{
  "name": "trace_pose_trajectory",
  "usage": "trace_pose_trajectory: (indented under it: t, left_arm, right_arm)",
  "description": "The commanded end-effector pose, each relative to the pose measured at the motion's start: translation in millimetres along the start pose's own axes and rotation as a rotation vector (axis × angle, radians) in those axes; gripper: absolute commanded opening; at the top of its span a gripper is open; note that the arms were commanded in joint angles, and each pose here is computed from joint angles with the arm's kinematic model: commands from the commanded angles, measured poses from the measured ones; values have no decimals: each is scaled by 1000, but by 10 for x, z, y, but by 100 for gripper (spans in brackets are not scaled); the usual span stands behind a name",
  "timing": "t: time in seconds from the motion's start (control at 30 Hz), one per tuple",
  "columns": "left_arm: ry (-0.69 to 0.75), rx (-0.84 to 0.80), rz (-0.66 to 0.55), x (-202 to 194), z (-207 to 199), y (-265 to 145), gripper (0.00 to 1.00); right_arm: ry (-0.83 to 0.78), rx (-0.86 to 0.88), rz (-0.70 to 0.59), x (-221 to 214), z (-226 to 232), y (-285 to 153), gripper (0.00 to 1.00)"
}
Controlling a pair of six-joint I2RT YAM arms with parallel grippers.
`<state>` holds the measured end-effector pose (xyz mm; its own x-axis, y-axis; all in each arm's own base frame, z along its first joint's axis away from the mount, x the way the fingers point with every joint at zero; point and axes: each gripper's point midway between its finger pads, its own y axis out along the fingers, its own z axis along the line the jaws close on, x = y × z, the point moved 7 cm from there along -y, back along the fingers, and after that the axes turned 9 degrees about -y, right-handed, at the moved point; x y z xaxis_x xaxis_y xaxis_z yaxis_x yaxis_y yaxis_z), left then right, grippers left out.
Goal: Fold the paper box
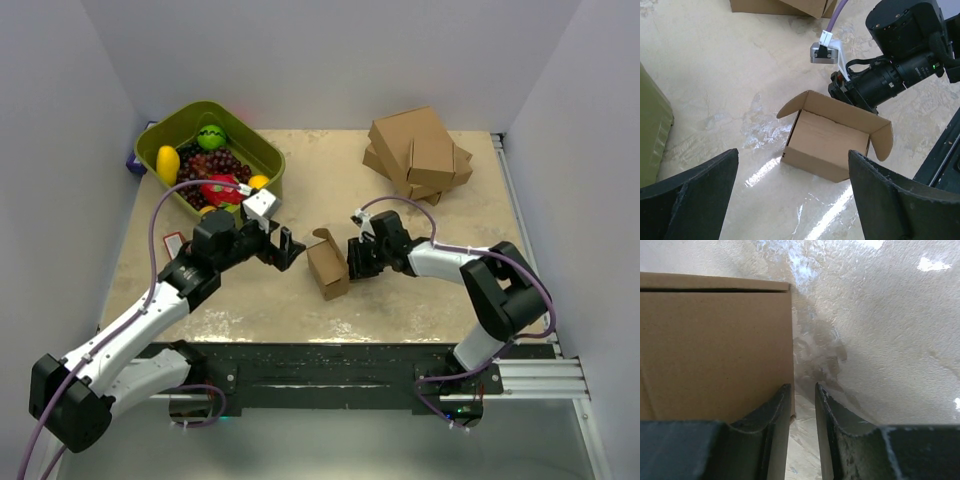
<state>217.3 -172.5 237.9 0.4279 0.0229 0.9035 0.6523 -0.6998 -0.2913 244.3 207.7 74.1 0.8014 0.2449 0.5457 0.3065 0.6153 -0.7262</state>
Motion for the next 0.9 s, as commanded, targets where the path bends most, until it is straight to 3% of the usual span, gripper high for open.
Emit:
trace_pose_trajectory:
  t: [0.0, 0.1, 0.2, 0.33, 0.47, 0.7, 0.87]
  left_arm:
    - [-5, 22, -22, 46, 34, 33, 95]
    - [-33, 36, -15, 32, 49, 52, 94]
    - [-114, 59, -8, -12, 56, 78, 93]
    - [-203, 89, -62, -35, 75, 104, 94]
    - [-263, 46, -107, -81, 64, 204, 94]
    - [-308, 19, -50, -193, 110, 466, 94]
    - [-323, 7, -45, -252, 152, 603, 91]
  right_arm:
    - [-17, -20, -38, 135, -29, -19, 32]
    - [9, -57, -47, 155, -91, -50, 39]
    - [33, -98, -69, 181, -167, -140, 65]
    - [25, -110, -111, 208, -143, -292, 86]
    - [37, -150, -166, 136, -112, -489, 88]
    - [86, -246, -403, -88, 70, -975, 89]
    - [86, -187, -400, -408, 404, -845, 88]
